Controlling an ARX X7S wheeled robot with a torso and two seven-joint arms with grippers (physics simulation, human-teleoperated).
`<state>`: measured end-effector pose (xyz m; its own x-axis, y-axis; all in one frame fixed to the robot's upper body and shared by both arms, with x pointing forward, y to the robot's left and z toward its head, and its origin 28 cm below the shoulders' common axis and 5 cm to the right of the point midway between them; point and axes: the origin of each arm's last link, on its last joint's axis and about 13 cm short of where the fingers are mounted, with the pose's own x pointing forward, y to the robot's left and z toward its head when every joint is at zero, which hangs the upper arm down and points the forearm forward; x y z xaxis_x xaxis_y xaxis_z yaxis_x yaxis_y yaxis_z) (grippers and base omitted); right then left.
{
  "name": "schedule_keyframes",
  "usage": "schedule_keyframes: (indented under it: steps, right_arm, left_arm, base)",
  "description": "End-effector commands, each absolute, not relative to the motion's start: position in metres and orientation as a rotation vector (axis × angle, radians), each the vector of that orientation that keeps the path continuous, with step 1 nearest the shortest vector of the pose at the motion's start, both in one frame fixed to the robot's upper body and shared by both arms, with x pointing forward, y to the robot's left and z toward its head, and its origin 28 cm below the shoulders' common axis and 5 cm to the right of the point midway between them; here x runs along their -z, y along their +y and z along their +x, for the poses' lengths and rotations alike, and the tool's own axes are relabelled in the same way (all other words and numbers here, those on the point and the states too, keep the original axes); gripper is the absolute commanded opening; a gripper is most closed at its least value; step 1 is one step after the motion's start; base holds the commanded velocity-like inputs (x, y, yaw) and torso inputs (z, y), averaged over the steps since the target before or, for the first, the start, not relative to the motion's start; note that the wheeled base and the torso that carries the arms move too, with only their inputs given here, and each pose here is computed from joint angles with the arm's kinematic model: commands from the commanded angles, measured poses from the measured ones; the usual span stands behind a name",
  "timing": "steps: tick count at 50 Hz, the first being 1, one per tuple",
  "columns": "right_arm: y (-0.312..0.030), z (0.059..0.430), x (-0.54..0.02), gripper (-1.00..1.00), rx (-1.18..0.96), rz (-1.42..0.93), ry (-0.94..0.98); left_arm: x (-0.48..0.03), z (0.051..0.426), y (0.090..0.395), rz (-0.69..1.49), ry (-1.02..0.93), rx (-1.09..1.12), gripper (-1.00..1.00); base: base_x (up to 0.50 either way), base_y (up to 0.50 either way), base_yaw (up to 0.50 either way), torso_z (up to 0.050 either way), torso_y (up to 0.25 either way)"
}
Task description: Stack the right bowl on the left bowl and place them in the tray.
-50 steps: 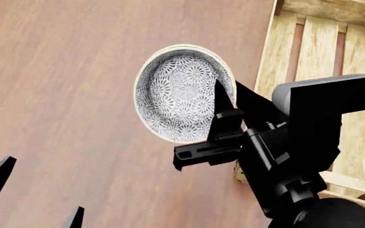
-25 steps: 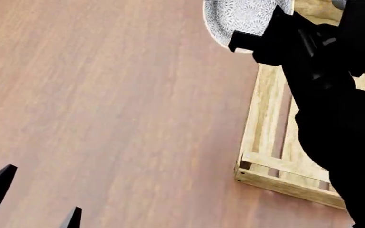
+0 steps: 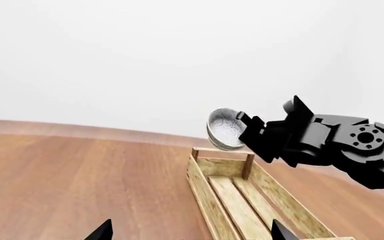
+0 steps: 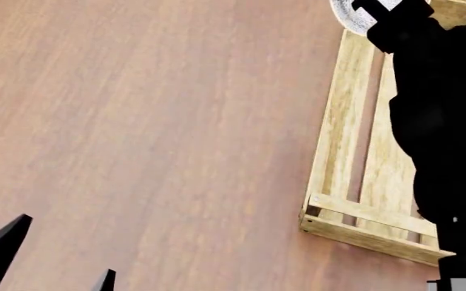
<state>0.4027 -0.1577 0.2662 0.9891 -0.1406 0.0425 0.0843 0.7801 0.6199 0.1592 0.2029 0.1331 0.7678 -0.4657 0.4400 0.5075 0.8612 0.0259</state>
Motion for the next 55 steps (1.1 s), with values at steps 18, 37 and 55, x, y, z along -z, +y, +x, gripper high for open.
schedule_keyframes:
  steps: [18,37,55]
  right_arm:
    - [-0.151,0.433,-0.272,-1.0,0.38,0.905,-0.037]
    - [-0.151,0.436,-0.275,-1.0,0.598,0.944,0.165]
    - [-0.149,0.436,-0.264,-1.0,0.646,0.974,0.237]
  left_arm:
    - [-0.138,0.163,0.205,-0.122,-0.503,0.494,1.0]
    - [-0.139,0.162,0.207,-0.126,-0.509,0.487,1.0]
    - [-0.139,0.162,0.206,-0.126,-0.504,0.49,1.0]
  base:
    - [0.0,0.0,0.0,0.001,0.001]
    - [0.0,0.0,0.0,0.0,0.001]
    - [0.0,0.0,0.0,0.001,0.001]
